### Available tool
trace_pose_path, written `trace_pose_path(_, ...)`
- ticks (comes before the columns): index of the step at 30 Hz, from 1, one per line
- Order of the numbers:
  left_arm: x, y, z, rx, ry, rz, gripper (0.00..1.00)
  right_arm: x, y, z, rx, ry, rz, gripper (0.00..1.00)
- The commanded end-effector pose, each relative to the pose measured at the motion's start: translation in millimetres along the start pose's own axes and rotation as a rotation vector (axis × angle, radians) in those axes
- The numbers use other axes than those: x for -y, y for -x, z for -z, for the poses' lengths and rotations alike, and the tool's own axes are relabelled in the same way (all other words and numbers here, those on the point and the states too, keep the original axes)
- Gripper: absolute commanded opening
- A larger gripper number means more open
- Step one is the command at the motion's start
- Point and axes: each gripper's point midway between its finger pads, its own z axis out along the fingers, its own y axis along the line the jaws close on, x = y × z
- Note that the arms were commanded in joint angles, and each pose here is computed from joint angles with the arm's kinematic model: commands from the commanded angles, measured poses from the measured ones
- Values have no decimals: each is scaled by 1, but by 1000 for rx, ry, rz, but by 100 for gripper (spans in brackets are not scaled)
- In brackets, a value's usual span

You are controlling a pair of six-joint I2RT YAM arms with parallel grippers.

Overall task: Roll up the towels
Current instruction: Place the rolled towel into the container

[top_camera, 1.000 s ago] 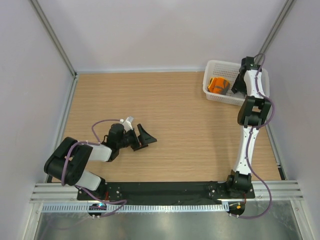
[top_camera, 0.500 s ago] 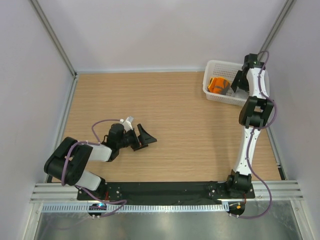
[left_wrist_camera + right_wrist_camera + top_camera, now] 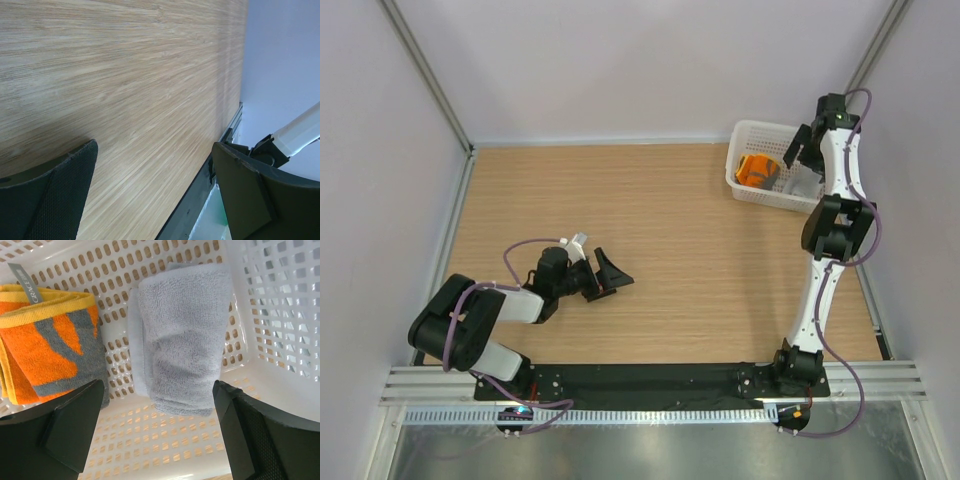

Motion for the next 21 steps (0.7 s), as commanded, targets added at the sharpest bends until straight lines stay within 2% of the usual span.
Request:
trace_pose_path(1, -10, -3, -2, -9, 35, -14, 97, -7, 26, 45, 105, 69, -42, 98)
trace_pose_path(4, -10, -3, -2, -8, 37, -14, 97, -10, 27, 57, 120, 99, -51, 98)
trace_pose_path(10, -9, -3, -1, -5, 35, -15, 97, -9, 33, 109, 213, 135, -62, 98)
trace_pose_path(15, -5, 2, 2, 10, 46, -16, 97, -10, 13, 143, 246, 181, -68, 98)
trace_pose_path(18, 3, 7, 7, 23, 54, -20, 97, -14, -9, 148, 206, 188, -67, 98)
trace_pose_path(19, 6, 11, 9, 35, 58, -27, 97, -20, -12, 163, 230, 208, -53, 98)
trace_pose_path(20, -3, 4, 13, 6, 117, -11, 97, -23, -15, 168, 242, 219, -42, 98)
trace_pose_path(21, 16, 20, 18, 46, 102, -51, 96, -25, -29, 165, 222, 219, -18, 98)
